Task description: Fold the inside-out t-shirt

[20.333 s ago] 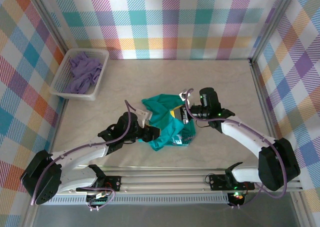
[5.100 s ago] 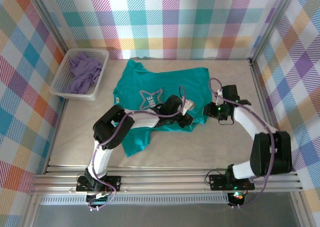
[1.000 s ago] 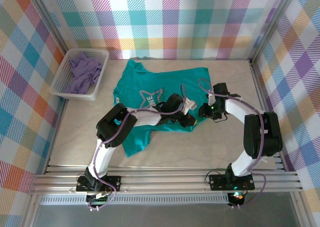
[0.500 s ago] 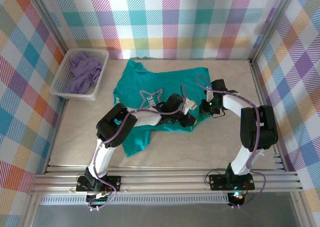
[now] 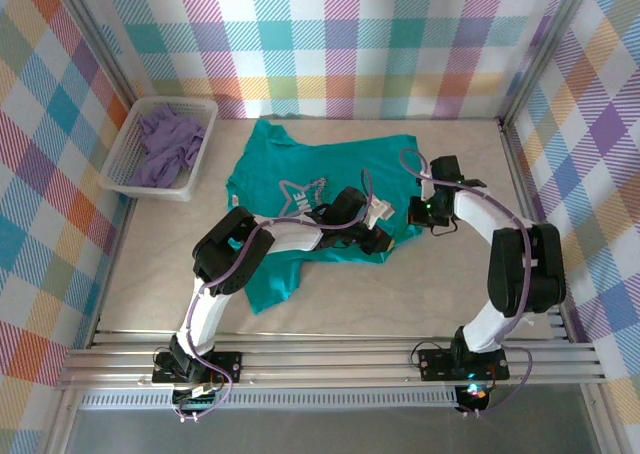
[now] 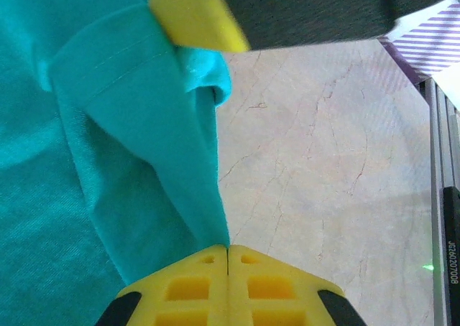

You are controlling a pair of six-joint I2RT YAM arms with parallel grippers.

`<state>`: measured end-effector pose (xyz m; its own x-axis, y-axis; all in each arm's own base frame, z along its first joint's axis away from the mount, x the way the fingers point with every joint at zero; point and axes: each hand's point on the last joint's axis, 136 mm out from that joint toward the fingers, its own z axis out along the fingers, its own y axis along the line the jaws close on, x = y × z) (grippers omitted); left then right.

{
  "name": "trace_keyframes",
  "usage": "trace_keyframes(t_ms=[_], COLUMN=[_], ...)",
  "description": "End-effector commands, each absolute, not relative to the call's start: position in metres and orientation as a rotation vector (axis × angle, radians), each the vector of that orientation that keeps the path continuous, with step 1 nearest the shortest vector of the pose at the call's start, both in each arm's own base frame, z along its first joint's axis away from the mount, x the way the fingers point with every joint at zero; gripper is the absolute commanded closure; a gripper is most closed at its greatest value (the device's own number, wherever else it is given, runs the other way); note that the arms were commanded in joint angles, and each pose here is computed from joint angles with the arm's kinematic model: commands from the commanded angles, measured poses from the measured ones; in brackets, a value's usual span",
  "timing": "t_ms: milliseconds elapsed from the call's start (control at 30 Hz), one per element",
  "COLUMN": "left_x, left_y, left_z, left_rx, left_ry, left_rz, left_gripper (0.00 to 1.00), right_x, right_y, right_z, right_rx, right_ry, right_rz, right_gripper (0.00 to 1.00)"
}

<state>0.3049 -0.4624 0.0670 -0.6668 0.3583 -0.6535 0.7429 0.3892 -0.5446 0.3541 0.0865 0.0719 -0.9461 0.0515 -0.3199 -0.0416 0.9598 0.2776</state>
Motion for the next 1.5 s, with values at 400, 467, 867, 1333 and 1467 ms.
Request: trace_keyframes(t_ms=[400, 467, 867, 1333, 1467], left_x=[0.335, 0.337, 0.321, 0.254, 0.208], left_y=[-0.455, -0.456, -0.449, -0.189, -0.118], left_z=[0.061, 0.060, 0.094, 0.089, 0.085], left_rx=[0.780, 0.772, 0.826, 0.000, -0.215], left_ry=[2.285, 2.285, 2.212, 2.624, 2.664], left_rz=[-1.143, -1.161, -1.169, -0.472, -0.273], left_gripper=[1.00, 1.00, 0.69, 0.44, 0.41], right_x=[0.296, 0.294, 0.326, 0.349, 0.347], right_y=[0.094, 0.096, 0.061, 0.054, 0.056], right_z=[0.106, 0.108, 0.098, 0.090, 0.092], right_rx=[-0.029, -0.033, 0.203, 0.334, 0.319], right_ry=[2.848, 2.838, 2.763, 2.625, 2.609], right_rz=[0.533, 0.558, 0.552, 0.674, 0.697], right_gripper=[1.00, 1.00, 1.00, 1.00, 1.00])
